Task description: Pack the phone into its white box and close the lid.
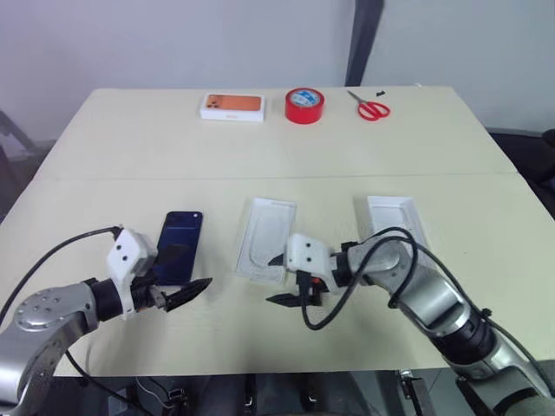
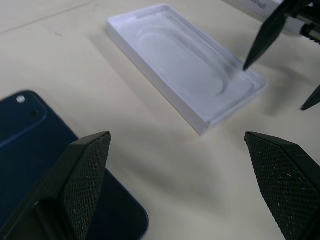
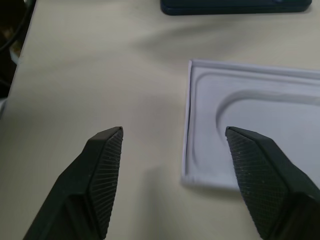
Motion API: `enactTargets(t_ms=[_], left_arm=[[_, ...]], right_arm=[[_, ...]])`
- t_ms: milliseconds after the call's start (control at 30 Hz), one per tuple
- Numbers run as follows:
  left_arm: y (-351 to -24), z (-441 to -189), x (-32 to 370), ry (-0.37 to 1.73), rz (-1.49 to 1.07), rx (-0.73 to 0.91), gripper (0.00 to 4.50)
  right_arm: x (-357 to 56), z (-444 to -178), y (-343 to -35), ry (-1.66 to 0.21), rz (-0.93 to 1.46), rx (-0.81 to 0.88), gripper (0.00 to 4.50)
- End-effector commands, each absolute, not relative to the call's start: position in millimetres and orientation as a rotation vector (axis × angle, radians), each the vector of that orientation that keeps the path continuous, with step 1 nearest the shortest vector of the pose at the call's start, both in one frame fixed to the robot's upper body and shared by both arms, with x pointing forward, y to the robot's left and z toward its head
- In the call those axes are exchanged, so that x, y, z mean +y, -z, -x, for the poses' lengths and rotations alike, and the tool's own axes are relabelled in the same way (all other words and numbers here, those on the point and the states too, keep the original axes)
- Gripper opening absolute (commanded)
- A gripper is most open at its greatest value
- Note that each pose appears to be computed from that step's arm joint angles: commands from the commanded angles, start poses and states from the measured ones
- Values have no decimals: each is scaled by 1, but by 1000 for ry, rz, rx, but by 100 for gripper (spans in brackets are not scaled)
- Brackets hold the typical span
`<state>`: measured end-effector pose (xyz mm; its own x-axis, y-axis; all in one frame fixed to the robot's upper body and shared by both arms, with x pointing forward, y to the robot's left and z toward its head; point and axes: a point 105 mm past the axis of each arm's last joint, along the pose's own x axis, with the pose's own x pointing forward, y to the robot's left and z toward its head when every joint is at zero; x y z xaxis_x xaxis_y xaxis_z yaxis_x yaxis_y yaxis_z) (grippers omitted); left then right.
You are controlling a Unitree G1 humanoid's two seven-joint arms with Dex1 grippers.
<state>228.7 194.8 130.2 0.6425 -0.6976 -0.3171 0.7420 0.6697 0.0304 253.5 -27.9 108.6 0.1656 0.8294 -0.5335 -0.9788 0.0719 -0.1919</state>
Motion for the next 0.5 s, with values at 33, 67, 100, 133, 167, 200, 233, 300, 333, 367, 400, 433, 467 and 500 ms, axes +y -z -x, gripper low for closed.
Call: enactTargets(t_ms=[33, 67, 100, 133, 167, 200, 233, 300, 333, 367, 400, 433, 467, 500], left_arm=[[-138, -226, 191, 847, -204, 264, 450], [-137, -226, 191, 844, -206, 268, 450], [-137, -226, 192, 842, -207, 269, 450], [-137, -225, 192, 839, -207, 270, 450], [-138, -225, 193, 837, -207, 270, 450], [-138, -225, 194, 834, -206, 269, 450], [-139, -225, 194, 830, -204, 268, 450], [-139, -225, 195, 826, -200, 267, 450], [-139, -225, 195, 825, -199, 266, 450], [-139, -225, 195, 824, -199, 266, 450], [-138, -226, 195, 822, -198, 266, 450], [-138, -226, 195, 820, -197, 265, 450], [-138, -227, 195, 818, -197, 265, 450], [-138, -227, 195, 817, -196, 264, 450]], right_arm=[[-16, -256, -107, -1379, 614, 299, 348], [-16, -255, -103, -1379, 634, 305, 325], [-16, -255, -101, -1376, 648, 311, 295], [-17, -256, -101, -1372, 657, 311, 266], [-17, -256, -101, -1369, 662, 312, 219], [-21, -256, -102, -1363, 673, 311, 164], [-25, -257, -103, -1355, 686, 314, 125], [-33, -259, -104, -1333, 717, 319, 6], [-37, -259, -105, -1323, 725, 323, 2], [-41, -260, -105, -1316, 729, 326, 2], [-46, -259, -108, -1310, 729, 327, 2], [-50, -259, -110, -1305, 729, 328, 2], [-56, -256, -114, -1302, 719, 331, 2], [-60, -255, -117, -1300, 713, 333, 2]])
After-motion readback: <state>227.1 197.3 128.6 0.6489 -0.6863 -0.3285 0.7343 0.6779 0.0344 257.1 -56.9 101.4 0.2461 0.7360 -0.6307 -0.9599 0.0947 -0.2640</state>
